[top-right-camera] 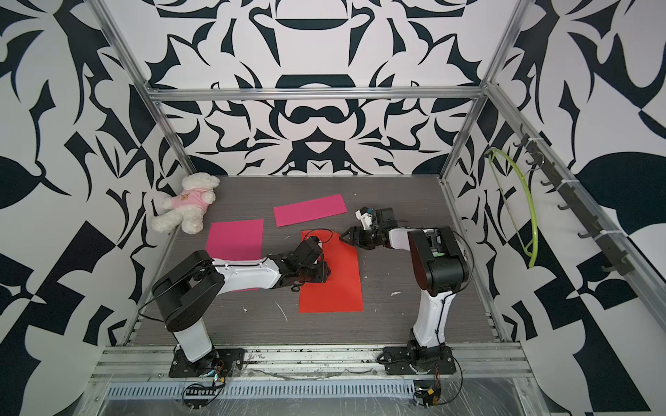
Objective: Fold the rectangular paper in half along the long edge
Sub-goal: Fold the paper at the center of the board.
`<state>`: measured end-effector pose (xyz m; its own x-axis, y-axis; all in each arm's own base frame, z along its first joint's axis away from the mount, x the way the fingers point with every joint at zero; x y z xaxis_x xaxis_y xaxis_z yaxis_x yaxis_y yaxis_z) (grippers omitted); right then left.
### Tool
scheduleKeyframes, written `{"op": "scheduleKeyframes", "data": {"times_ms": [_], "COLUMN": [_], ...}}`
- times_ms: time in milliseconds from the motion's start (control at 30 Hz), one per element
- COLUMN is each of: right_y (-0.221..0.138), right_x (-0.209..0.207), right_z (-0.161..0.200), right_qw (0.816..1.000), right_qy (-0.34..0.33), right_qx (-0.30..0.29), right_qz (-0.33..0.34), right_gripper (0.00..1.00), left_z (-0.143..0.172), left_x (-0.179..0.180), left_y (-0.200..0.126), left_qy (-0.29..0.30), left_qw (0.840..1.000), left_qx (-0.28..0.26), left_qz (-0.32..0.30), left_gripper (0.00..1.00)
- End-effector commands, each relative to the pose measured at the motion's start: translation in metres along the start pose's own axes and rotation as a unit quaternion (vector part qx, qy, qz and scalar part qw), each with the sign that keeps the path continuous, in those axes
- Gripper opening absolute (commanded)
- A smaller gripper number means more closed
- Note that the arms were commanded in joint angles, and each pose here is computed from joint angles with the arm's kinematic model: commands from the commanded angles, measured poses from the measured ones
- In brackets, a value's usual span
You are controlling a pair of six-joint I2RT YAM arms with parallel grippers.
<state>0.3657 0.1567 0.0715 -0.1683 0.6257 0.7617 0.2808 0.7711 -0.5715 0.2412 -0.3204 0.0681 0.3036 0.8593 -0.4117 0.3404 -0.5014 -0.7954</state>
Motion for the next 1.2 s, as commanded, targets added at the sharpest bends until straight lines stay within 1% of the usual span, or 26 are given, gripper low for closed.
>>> {"op": "scheduleKeyframes", "data": {"times_ms": [0, 67, 133, 267, 367, 400, 433, 467, 600, 733, 800, 900, 1000, 1100, 1167], "right_y": [-0.003, -0.009, -0.014, -0.024, -0.034, -0.036, -0.038, -0.039, -0.037, -0.035, -0.035, -0.035, -0.034, -0.032, -0.032], "right_x": [-0.007, -0.005, -0.005, -0.004, -0.001, 0.000, 0.002, 0.002, -0.003, -0.008, -0.010, -0.014, -0.018, -0.021, -0.021], "right_z": [0.035, 0.042, 0.048, 0.062, 0.068, 0.070, 0.070, 0.072, 0.078, 0.079, 0.080, 0.080, 0.080, 0.078, 0.076], "right_qw": [0.998, 0.997, 0.995, 0.992, 0.992, 0.992, 0.992, 0.992, 0.992, 0.992, 0.991, 0.990, 0.988, 0.987, 0.986], "right_qy": [0.063, 0.079, 0.095, 0.122, 0.121, 0.117, 0.115, 0.114, 0.115, 0.119, 0.122, 0.126, 0.139, 0.148, 0.150], "right_qx": [0.029, 0.013, -0.004, -0.026, -0.043, -0.046, -0.048, -0.048, -0.038, -0.038, -0.038, -0.038, -0.034, -0.029, -0.026], "right_qz": [0.009, 0.006, 0.008, 0.006, 0.018, 0.018, 0.017, 0.017, 0.023, 0.034, 0.041, 0.052, 0.061, 0.063, 0.062], "right_gripper": [0.72, 0.80, 0.86, 0.92, 0.93, 0.91, 0.85, 0.81, 0.67, 0.49, 0.38, 0.18, 0.01, 0.00, 0.00], "left_z": [0.046, 0.047, 0.049, 0.051, 0.052, 0.051, 0.051, 0.051, 0.049, 0.050, 0.050, 0.049, 0.048, 0.046, 0.044], "left_x": [0.041, 0.044, 0.045, 0.048, 0.049, 0.048, 0.048, 0.048, 0.045, 0.045, 0.045, 0.045, 0.045, 0.045, 0.045], "left_y": [0.016, 0.016, 0.016, 0.018, 0.020, 0.020, 0.020, 0.020, 0.023, 0.023, 0.023, 0.022, 0.020, 0.016, 0.013], "left_qy": [-0.018, -0.025, -0.029, -0.035, -0.037, -0.037, -0.037, -0.037, -0.038, -0.038, -0.038, -0.038, -0.037, -0.036, -0.034], "left_qw": [0.992, 0.992, 0.991, 0.991, 0.990, 0.990, 0.990, 0.991, 0.991, 0.991, 0.991, 0.991, 0.991, 0.992, 0.993], "left_qx": [0.092, 0.094, 0.096, 0.101, 0.104, 0.103, 0.103, 0.103, 0.105, 0.107, 0.108, 0.106, 0.102, 0.094, 0.086], "left_qz": [-0.079, -0.082, -0.084, -0.085, -0.085, -0.084, -0.083, -0.082, -0.076, -0.074, -0.075, -0.076, -0.076, -0.076, -0.077], "left_gripper": [0.44, 0.44, 0.44, 0.43, 0.43, 0.43, 0.44, 0.43, 0.43, 0.43, 0.43, 0.44, 0.45, 0.52, 0.61]}}
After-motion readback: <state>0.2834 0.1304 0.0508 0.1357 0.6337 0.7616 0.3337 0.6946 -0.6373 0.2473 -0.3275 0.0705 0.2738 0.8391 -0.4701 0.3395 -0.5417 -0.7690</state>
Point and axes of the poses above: each gripper's point midway between its finger pads, its own y axis out along the fingers, its own x axis along the line the jaws close on, z = x × y, the point moved 5 cm from there along -y, back along the fingers, and after that the axes turned 3 degrees about y, right-handed, at the moved point
